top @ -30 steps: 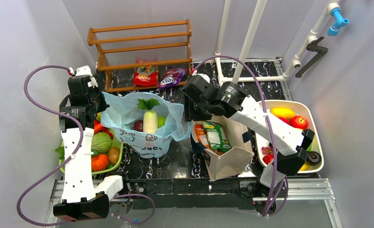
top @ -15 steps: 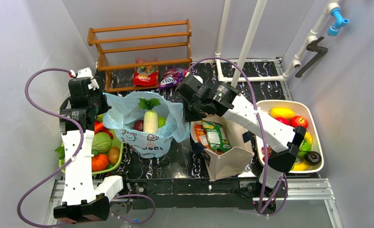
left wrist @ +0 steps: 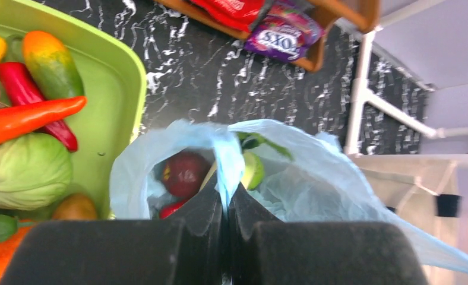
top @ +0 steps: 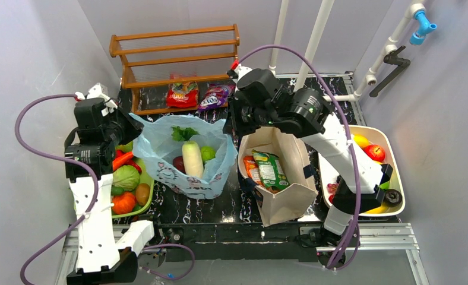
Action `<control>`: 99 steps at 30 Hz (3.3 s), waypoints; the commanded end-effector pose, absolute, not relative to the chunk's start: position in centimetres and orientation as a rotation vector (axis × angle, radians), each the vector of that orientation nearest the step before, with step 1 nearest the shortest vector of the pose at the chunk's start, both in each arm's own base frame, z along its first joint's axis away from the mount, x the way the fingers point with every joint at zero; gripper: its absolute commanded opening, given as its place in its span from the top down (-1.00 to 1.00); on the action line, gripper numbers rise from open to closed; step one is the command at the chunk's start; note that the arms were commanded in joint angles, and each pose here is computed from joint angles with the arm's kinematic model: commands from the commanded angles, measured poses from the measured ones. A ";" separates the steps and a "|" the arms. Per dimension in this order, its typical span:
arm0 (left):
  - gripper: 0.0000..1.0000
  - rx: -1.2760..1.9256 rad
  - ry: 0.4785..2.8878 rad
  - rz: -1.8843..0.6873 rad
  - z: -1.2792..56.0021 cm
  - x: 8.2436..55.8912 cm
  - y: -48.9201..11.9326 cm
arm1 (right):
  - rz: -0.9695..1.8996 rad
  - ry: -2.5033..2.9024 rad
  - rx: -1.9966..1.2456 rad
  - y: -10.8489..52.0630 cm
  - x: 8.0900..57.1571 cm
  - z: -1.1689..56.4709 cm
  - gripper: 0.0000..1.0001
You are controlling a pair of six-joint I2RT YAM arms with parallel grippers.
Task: Place the food into the grocery bag and tie it
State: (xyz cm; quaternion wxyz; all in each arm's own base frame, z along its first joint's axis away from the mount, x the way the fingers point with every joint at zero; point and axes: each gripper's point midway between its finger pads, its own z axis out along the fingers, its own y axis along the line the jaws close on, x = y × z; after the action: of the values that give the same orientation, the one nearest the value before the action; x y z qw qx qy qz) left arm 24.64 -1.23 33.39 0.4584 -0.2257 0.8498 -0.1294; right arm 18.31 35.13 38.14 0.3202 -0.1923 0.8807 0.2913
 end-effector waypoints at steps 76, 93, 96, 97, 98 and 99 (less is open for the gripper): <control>0.17 -0.095 1.768 -0.475 36.3 14.1 -5.8 | 1.727 2.002 -1.416 44.7 10.0 36.9 0.97; 0.08 0.529 1.529 -0.593 36.6 14.8 -11.8 | 1.712 2.011 -1.429 44.7 10.1 36.2 0.97; 0.14 0.623 1.517 -0.605 36.4 13.9 -12.4 | 1.711 2.006 -1.433 44.8 10.1 36.2 0.97; 0.15 0.642 1.517 -0.607 36.3 13.7 -12.6 | 1.713 2.003 -1.434 44.8 10.1 36.2 0.97; 0.15 0.655 1.524 -0.605 36.2 13.8 -12.6 | 1.714 2.001 -1.435 44.8 10.1 36.2 0.97; 0.16 0.670 1.532 -0.602 35.9 13.9 -12.6 | 1.717 1.998 -1.436 44.9 10.1 36.3 0.97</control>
State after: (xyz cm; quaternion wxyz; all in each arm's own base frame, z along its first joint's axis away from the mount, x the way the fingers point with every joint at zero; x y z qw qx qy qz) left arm 14.76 -11.59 35.62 0.6399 0.2234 0.6878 -0.2599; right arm 10.59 44.80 34.34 0.0499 -0.4574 0.6942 0.5536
